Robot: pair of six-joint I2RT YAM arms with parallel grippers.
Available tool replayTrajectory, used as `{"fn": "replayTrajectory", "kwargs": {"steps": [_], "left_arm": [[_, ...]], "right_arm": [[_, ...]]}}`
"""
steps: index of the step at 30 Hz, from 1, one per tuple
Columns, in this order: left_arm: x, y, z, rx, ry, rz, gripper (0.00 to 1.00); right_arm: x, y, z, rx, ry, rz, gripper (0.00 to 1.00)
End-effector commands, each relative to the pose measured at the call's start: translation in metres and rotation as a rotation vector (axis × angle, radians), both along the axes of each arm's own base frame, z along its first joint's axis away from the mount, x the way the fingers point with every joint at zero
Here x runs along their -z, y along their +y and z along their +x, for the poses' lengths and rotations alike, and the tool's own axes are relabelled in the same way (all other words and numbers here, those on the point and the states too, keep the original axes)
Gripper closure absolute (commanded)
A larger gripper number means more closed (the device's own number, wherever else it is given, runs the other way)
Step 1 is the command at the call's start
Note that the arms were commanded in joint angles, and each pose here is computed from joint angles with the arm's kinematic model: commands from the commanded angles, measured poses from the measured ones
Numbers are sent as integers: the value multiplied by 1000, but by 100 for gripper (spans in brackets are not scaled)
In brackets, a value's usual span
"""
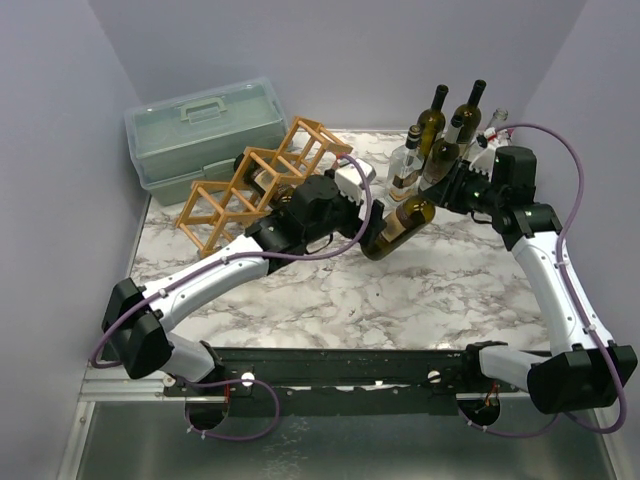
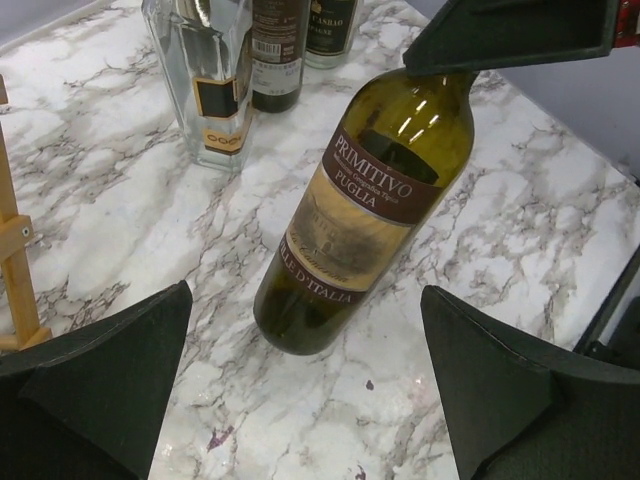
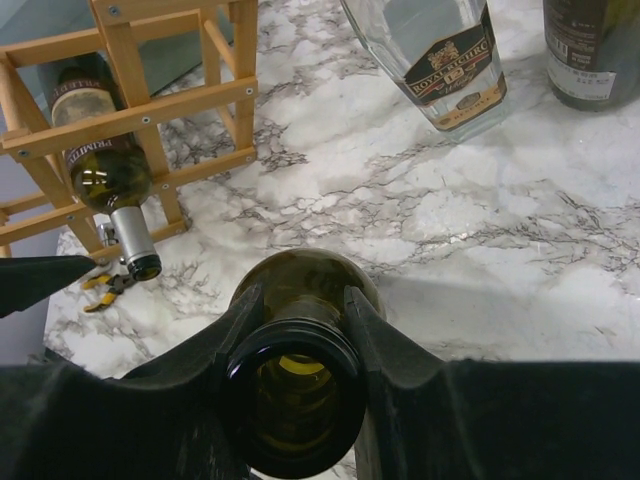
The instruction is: Put the wine bottle on the wine rack
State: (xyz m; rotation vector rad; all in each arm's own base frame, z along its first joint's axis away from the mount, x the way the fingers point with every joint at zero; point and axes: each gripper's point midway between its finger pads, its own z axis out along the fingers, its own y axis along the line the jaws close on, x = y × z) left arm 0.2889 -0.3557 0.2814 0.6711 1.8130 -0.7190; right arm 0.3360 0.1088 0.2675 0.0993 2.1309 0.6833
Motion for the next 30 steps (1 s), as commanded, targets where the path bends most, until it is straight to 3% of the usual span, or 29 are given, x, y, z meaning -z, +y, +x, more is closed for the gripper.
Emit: {"fn": "replayTrajectory", "kwargs": {"steps": [1, 10, 19, 30], "left_arm": [[1, -5, 3, -52, -149, -47, 1], [32, -29, -15, 39, -219, -9, 1], [41, -41, 10, -53, -308, 66, 1], [72, -60, 29, -50, -356, 175, 1]], "right_arm": [[-33, 14, -3, -53, -105, 84, 99], [-45, 23, -9, -100, -125, 123, 99], [-51, 34, -22, -179, -112, 157, 99], [-68, 37, -38, -215, -134, 165, 99]]}}
